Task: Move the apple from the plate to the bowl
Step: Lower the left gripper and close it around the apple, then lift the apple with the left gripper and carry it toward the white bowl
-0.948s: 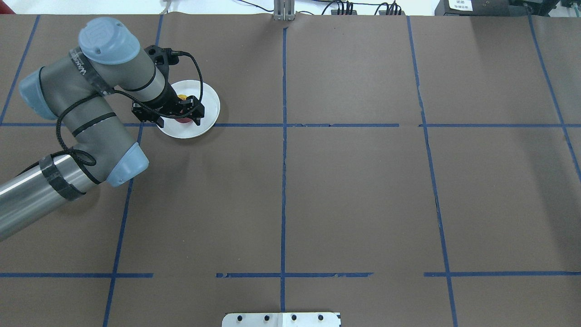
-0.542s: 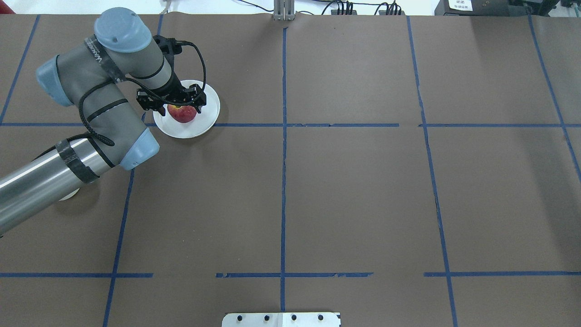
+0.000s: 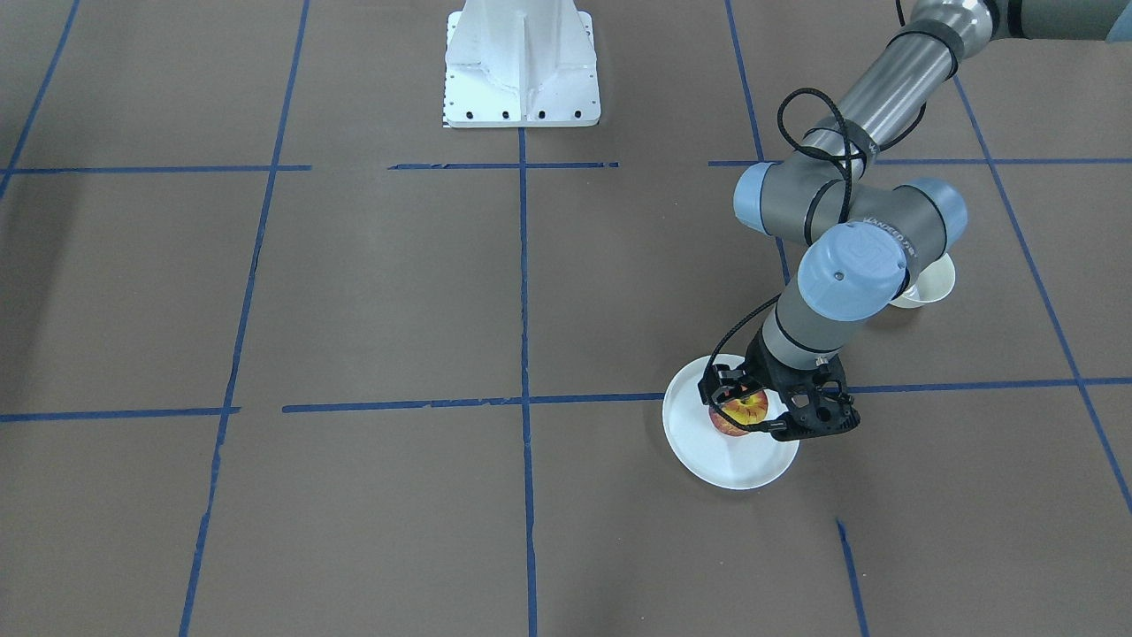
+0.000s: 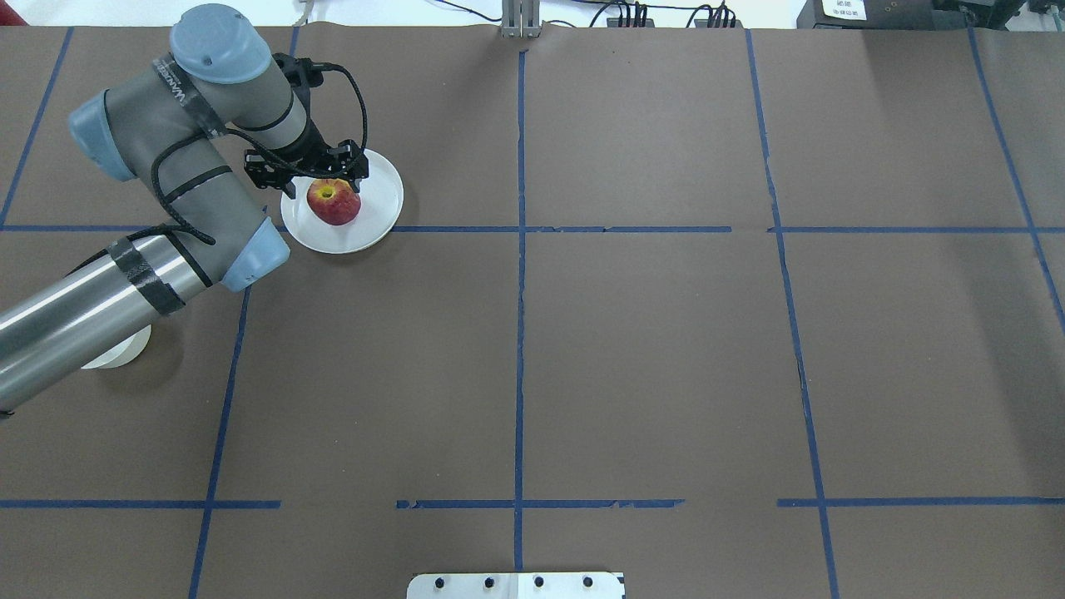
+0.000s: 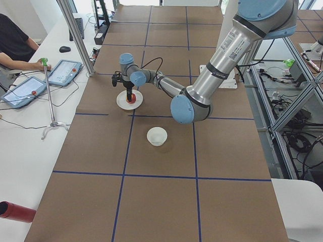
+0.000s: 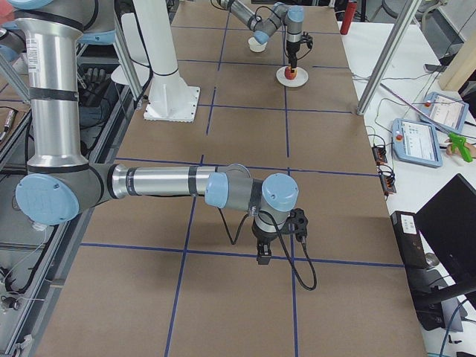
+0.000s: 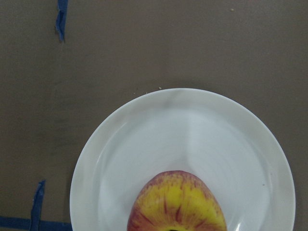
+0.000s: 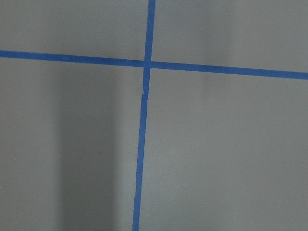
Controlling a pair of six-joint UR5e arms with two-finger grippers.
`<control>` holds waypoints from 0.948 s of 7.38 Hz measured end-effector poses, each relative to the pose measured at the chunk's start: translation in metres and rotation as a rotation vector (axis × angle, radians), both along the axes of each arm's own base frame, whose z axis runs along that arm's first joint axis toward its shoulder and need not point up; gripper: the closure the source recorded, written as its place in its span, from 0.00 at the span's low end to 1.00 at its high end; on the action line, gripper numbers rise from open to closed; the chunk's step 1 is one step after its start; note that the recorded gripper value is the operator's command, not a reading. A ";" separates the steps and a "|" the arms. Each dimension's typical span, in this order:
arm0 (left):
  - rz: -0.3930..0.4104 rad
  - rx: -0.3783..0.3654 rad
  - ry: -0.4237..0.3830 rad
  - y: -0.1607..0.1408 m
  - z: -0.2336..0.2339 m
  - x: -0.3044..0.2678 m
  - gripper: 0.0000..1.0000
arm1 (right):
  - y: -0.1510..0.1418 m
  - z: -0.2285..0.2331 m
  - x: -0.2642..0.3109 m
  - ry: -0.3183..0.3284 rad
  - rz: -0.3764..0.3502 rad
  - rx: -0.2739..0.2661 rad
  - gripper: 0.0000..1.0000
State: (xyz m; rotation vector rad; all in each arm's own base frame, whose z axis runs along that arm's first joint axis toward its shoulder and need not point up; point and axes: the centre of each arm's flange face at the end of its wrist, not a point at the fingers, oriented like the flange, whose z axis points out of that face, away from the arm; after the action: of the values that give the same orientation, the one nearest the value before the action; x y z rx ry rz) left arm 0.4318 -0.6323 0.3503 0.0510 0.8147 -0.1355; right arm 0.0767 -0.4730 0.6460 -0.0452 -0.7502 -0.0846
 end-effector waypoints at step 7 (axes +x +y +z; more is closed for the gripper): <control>0.015 0.000 0.000 -0.008 0.017 0.020 0.01 | 0.000 0.000 0.000 0.000 0.000 0.000 0.00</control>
State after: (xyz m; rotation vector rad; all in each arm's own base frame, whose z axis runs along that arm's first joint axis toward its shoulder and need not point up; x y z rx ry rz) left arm 0.4517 -0.6405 0.3672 0.0453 0.8149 -0.1212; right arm 0.0767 -0.4730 0.6460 -0.0452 -0.7502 -0.0847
